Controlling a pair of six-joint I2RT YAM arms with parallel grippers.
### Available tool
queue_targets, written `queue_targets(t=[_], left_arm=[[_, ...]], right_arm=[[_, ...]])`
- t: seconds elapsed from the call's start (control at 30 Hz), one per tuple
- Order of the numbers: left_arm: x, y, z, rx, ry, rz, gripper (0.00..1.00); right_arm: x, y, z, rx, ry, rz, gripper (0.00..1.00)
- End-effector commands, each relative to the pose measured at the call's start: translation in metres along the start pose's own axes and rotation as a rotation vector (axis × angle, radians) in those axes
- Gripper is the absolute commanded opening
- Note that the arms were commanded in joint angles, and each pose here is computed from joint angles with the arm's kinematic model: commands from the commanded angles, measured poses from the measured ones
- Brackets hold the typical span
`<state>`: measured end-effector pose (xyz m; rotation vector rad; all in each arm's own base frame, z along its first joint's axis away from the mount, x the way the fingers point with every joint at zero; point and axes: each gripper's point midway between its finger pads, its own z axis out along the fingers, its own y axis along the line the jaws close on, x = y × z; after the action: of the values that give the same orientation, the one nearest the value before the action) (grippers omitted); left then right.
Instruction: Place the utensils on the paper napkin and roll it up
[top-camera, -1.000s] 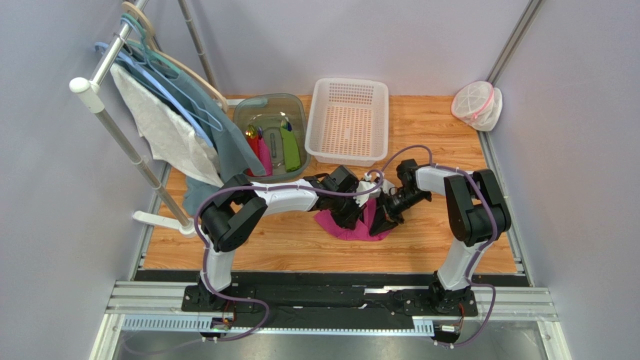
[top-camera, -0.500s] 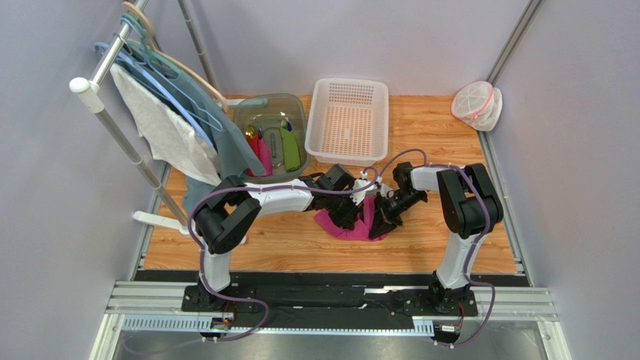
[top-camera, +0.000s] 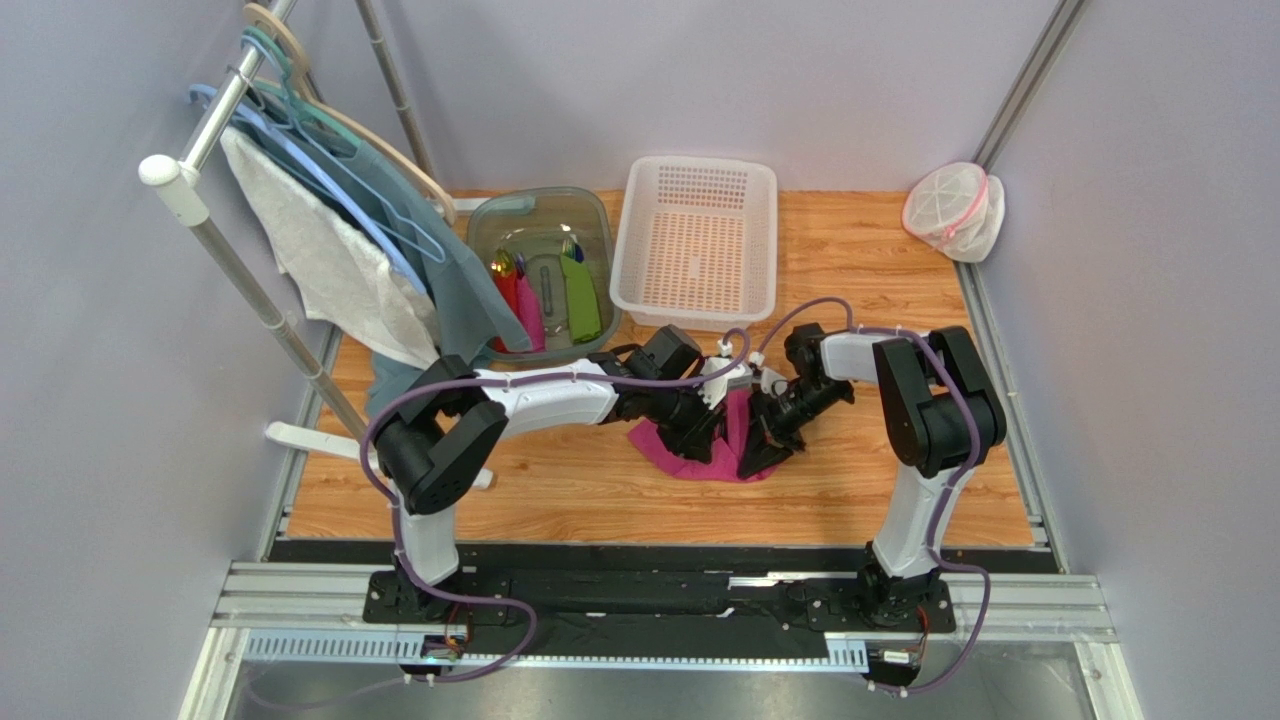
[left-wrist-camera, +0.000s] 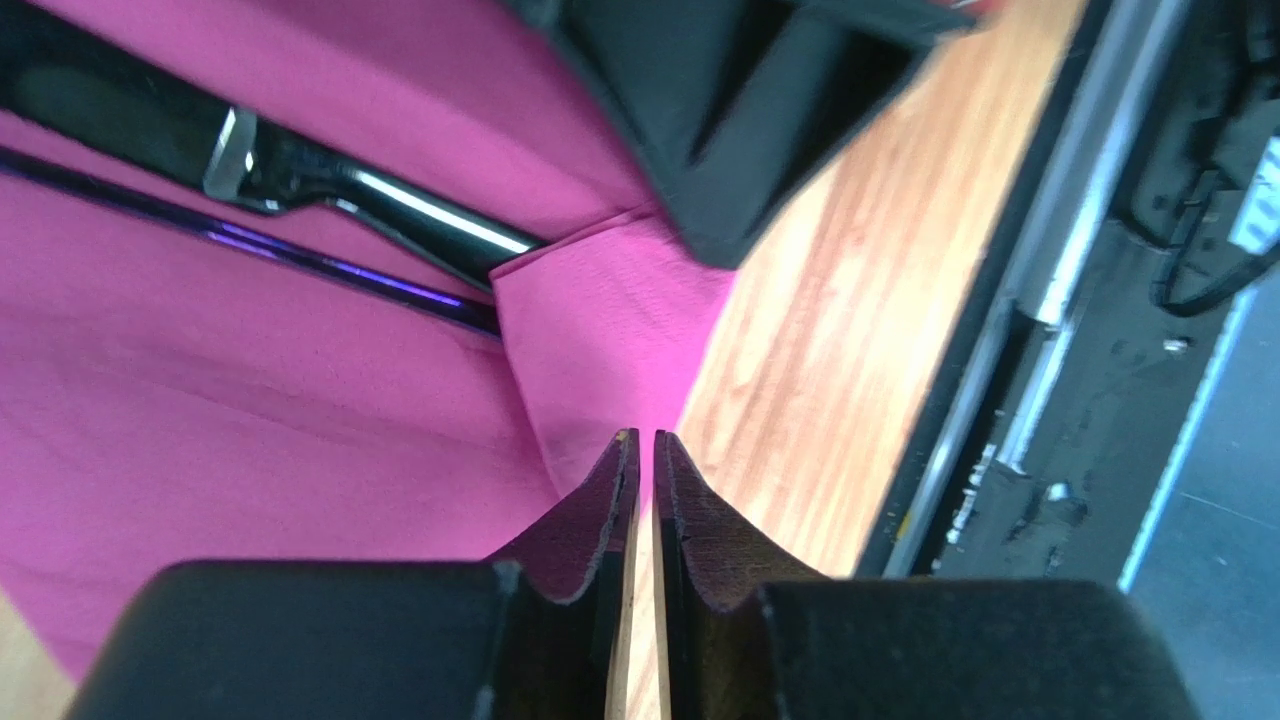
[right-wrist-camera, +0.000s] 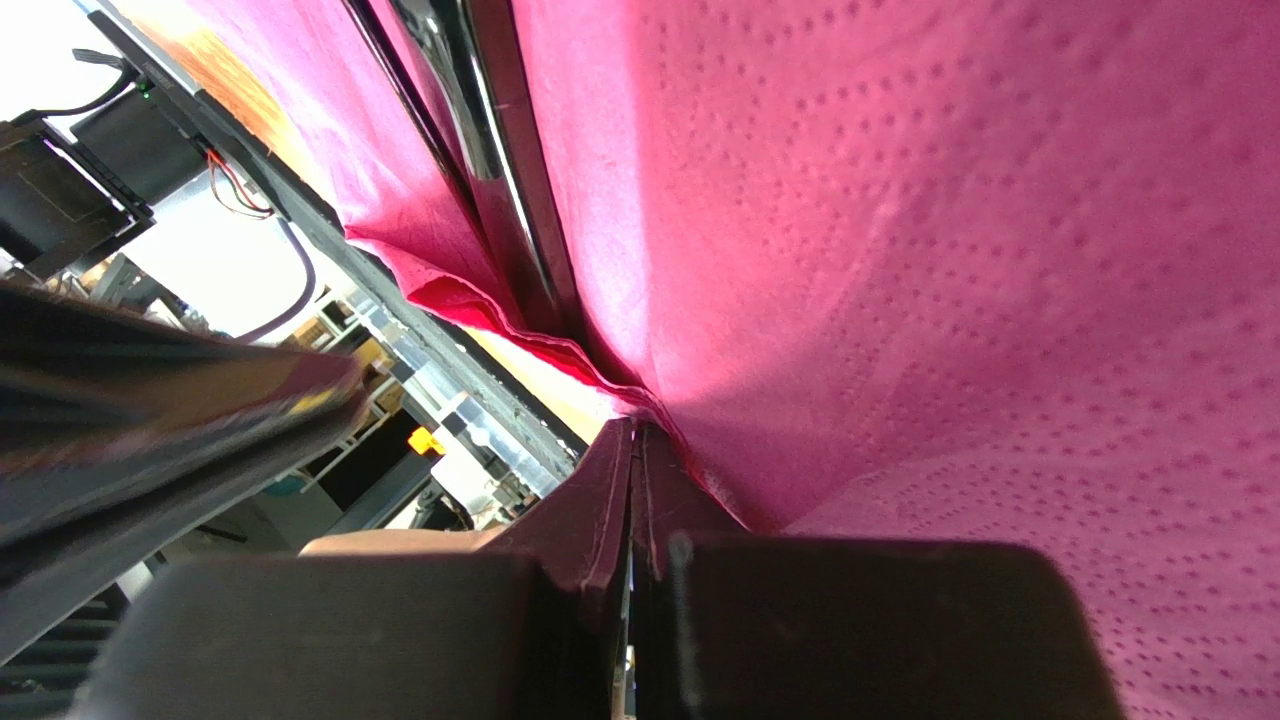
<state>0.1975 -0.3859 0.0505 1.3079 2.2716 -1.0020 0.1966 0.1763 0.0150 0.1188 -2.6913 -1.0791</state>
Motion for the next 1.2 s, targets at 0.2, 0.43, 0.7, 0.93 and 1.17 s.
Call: queue_targets(t=[0.2,0.43,0.7,0.93,1.17], left_arm=[[0.030,0.020,0.014,-0.047,0.096,-0.102,0.05],[0.032,0.019,0.015,-0.044,0.101,-0.120,0.02],[0.025,0.017,0.015,-0.037,0.081,-0.129,0.01],[0.027,0.016,0.014,-0.038,0.079,-0.136,0.01],[0.024,0.016,0.014,-0.037,0.071,-0.138,0.01]], right_arm=[[-0.013,-0.013,-0.010,0.124,-0.042,-0.078,0.02],[-0.020,-0.019,-0.031,0.252,-0.018,-0.140,0.05],[-0.023,0.029,-0.048,0.068,-0.101,-0.174,0.08],[-0.017,0.055,-0.045,-0.071,-0.135,-0.123,0.04],[-0.020,0.041,-0.029,-0.016,-0.232,-0.242,0.02]])
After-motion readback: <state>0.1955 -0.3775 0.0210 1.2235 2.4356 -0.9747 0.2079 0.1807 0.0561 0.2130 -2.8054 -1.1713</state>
